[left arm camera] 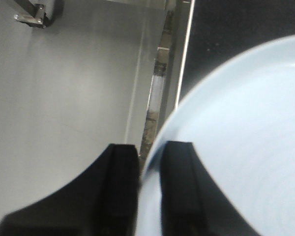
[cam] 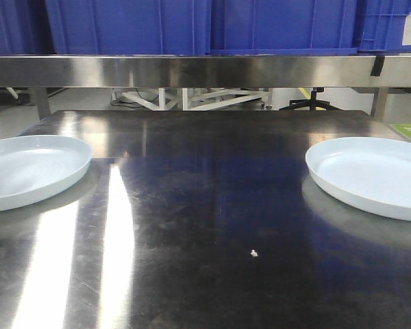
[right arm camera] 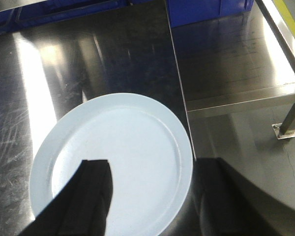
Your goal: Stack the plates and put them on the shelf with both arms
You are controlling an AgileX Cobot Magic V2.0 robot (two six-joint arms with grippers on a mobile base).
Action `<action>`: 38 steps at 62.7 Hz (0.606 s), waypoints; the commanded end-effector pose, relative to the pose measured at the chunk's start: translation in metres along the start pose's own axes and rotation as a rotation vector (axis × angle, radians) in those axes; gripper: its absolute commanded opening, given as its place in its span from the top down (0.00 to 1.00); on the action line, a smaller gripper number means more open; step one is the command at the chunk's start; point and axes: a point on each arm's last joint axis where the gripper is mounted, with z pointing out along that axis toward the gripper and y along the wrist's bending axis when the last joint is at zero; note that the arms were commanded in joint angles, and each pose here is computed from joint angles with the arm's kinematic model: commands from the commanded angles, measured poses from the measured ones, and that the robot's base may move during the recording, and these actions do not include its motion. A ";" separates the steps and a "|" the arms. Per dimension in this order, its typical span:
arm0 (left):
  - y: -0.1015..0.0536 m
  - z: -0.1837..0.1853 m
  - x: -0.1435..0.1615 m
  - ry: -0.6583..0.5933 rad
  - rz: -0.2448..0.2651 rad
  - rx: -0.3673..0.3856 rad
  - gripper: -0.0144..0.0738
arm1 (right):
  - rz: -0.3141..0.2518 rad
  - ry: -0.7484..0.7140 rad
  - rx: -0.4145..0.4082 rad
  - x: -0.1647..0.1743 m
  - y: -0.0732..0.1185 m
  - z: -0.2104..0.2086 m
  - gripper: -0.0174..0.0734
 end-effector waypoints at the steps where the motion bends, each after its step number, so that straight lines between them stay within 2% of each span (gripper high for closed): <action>1: -0.003 -0.024 -0.014 -0.091 -0.025 0.022 0.70 | -0.013 -0.113 -0.020 -0.018 0.004 -0.006 0.28; 7: -0.009 -0.041 -0.018 -0.118 -0.032 0.046 0.73 | -0.013 -0.113 -0.020 -0.018 0.004 -0.006 0.28; 11: -0.016 -0.054 -0.020 -0.145 -0.019 0.062 0.72 | -0.013 -0.113 -0.020 -0.018 0.004 -0.006 0.28; 19: -0.043 -0.087 -0.025 -0.207 0.017 0.134 0.72 | -0.013 -0.113 -0.020 -0.018 0.004 -0.006 0.28; 26: -0.086 -0.110 -0.019 -0.264 0.083 0.244 0.72 | -0.013 -0.113 -0.020 -0.018 0.004 -0.006 0.28; 34: -0.143 -0.118 -0.002 -0.298 0.220 0.351 0.72 | -0.013 -0.111 -0.019 -0.018 0.003 -0.006 0.28; 38: -0.167 -0.117 0.005 -0.309 0.270 0.395 0.72 | -0.013 -0.107 -0.019 -0.018 0.003 -0.006 0.28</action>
